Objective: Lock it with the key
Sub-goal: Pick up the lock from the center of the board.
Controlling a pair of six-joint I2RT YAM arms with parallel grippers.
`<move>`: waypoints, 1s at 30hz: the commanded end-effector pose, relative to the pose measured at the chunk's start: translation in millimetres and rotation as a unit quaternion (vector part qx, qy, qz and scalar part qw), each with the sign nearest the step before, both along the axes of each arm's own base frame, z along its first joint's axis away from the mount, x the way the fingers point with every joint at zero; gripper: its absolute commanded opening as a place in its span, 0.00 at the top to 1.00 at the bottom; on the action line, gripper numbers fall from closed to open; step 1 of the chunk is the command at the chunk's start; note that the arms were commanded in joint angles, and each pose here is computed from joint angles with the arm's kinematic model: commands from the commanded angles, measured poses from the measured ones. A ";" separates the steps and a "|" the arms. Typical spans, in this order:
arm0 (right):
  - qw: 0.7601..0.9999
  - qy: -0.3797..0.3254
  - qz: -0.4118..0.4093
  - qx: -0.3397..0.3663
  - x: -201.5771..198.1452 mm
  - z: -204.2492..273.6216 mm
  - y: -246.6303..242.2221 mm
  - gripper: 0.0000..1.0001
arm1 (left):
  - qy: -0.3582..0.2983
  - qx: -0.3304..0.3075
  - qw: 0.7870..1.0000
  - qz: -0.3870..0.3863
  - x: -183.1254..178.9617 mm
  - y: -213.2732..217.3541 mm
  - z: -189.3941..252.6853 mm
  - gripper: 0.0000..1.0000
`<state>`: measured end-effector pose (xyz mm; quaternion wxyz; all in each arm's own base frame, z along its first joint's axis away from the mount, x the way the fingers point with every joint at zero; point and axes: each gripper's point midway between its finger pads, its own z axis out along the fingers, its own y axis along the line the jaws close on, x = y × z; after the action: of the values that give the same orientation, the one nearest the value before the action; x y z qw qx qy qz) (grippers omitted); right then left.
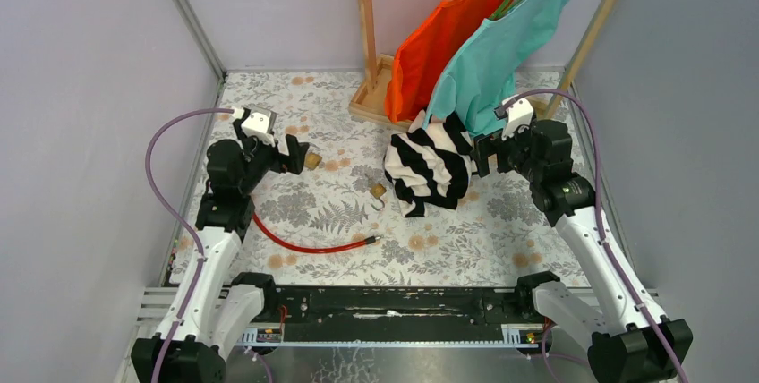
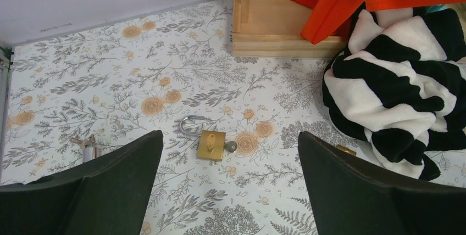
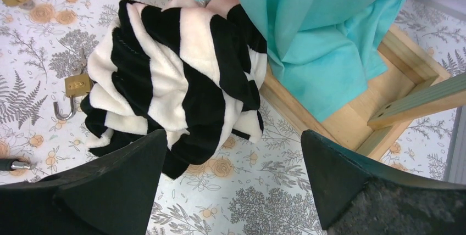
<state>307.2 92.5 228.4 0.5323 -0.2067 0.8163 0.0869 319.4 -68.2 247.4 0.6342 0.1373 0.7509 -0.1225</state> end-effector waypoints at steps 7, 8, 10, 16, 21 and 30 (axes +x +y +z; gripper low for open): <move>0.998 -0.056 0.011 0.030 3.3 28.7 5.6 0.01 | -0.064 -0.016 0.998 0.007 4.2 2.9 29.9 0.00; 0.998 -0.057 0.012 0.030 3.4 29.2 5.9 0.01 | -0.064 -0.017 0.998 0.008 4.4 3.1 29.5 0.00; 0.998 -0.058 0.014 0.030 3.2 29.0 6.3 0.01 | -0.064 -0.019 0.998 0.008 4.7 2.8 30.0 0.00; 0.998 -0.064 0.020 0.019 4.8 28.2 5.9 0.01 | -0.061 -0.022 0.998 0.000 6.0 0.3 28.9 0.00; 0.997 -0.057 0.037 0.020 5.1 24.8 11.3 0.01 | -0.044 -0.003 0.998 -0.043 7.4 -11.1 11.1 0.00; 0.994 -0.024 0.105 0.017 -4.1 3.0 31.3 0.01 | 0.002 0.066 0.992 -0.106 6.9 -27.9 -51.4 0.00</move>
<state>304.7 110.2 229.4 0.5405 -0.2502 0.7931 0.1278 325.4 -86.0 208.8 0.6051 0.1986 0.7560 -0.1511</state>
